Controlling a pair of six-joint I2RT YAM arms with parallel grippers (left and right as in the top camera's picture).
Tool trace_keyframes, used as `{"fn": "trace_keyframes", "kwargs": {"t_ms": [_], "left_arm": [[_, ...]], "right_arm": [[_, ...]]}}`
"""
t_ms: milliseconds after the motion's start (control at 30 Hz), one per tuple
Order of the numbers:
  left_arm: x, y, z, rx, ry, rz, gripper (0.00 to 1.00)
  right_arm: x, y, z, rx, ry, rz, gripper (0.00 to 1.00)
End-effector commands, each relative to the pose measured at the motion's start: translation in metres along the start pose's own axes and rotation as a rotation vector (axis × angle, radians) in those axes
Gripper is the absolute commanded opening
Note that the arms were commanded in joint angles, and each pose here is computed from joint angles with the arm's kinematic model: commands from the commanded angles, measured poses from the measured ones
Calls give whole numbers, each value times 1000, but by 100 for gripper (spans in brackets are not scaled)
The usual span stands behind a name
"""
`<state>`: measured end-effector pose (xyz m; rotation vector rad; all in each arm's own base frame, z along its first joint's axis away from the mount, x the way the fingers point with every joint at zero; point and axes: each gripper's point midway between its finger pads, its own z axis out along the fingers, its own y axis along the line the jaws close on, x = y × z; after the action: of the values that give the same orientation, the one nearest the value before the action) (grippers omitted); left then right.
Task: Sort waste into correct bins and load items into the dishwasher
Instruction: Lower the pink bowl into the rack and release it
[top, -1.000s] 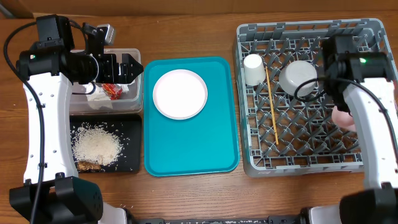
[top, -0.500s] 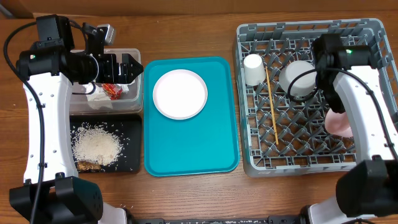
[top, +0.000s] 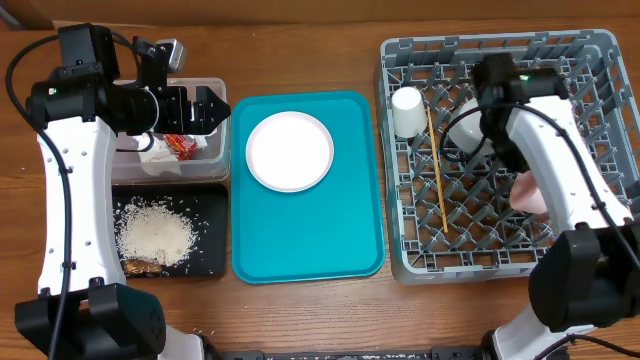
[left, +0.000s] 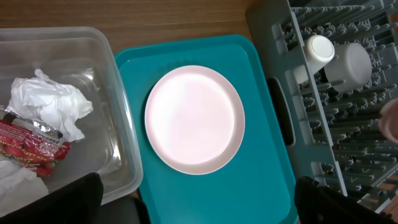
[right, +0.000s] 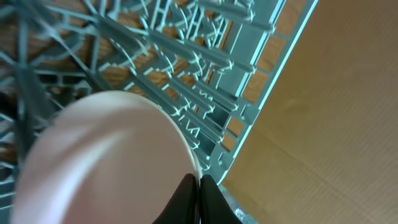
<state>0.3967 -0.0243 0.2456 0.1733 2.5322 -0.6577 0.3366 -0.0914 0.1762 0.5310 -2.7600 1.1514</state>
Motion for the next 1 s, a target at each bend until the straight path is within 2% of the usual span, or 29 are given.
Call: {"fn": "trace_keyframes", "kwargs": {"t_ms": [0, 300, 533, 667, 800, 967], "left_arm": [[-8, -6, -7, -3, -25, 17, 100], [-8, -6, -7, -3, -25, 17, 100], [-8, -6, -7, -3, -25, 17, 100], [-8, -6, -7, -3, -25, 17, 100], [-8, -6, -7, -3, -25, 17, 100], [-8, -6, -7, -3, -25, 17, 100]], "right_arm": [[-13, 23, -14, -49, -57, -41, 25], [-37, 75, -38, -255, -180, -83, 41], [-56, 105, -55, -432, -277, -70, 45], [-71, 118, -67, -543, -332, 19, 52], [-85, 130, -83, -660, -396, 64, 53], [-101, 120, -85, -689, -413, 243, 56]]}}
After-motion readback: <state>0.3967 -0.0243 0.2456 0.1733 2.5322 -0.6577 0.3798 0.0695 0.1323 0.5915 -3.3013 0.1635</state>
